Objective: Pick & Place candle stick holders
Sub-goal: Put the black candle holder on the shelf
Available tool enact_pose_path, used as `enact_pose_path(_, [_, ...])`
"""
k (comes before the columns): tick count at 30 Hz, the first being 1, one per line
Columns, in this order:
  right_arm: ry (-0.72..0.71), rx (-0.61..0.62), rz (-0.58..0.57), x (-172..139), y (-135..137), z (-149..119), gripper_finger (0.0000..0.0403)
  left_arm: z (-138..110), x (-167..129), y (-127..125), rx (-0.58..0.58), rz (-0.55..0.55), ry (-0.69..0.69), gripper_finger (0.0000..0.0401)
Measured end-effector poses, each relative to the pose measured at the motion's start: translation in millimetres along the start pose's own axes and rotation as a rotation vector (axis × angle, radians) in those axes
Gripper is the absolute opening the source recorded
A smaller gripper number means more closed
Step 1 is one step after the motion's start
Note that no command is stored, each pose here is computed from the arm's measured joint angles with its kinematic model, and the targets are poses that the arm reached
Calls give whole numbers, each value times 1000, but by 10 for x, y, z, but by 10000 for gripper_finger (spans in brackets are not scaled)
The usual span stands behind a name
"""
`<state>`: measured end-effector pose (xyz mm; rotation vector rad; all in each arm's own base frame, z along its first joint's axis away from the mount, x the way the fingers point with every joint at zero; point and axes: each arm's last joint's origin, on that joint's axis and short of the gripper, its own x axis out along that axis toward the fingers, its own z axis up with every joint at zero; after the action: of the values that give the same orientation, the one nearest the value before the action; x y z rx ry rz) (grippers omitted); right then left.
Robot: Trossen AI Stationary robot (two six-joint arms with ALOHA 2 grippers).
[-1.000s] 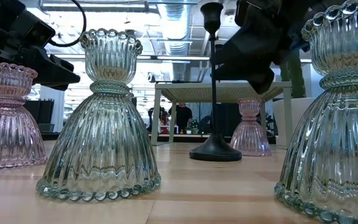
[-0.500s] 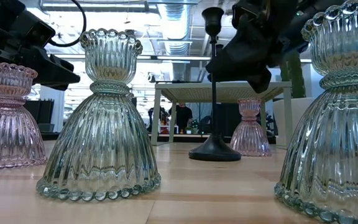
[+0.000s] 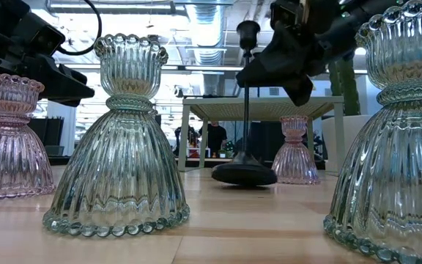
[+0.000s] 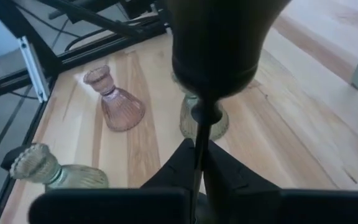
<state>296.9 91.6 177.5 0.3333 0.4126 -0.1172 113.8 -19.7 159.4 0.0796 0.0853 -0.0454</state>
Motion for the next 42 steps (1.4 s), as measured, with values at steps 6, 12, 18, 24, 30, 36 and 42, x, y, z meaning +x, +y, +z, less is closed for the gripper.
enact_pose_path(6, [-42, -22, 23, -40, 21, 76, 5, 0, 0, 0, 0, 0, 0, 6])
enact_pose_path(12, [-68, -15, 12, -243, 3, 355, 4, 0, 0, 0, 0, 0, 0, 6])
enact_pose_path(18, [-22, -96, -77, -498, 45, 894, 3, 0, 0, 0, 0, 0, 0, 6])
enact_pose_path(24, [-37, -180, -157, -747, -45, 1474, 1, 0, 0, 0, 0, 0, 0, 6])
enact_pose_path(30, [-69, -192, -275, -848, -393, 1789, 1, 0, 0, 0, 0, 0, 0, 6])
enact_pose_path(36, [-57, -143, -344, -869, -825, 1913, 1, 0, 0, 0, 0, 0, 0, 6])
enact_pose_path(42, [-35, -109, -440, -894, -1141, 1957, 0, 0, 0, 0, 0, 0, 0, 6])
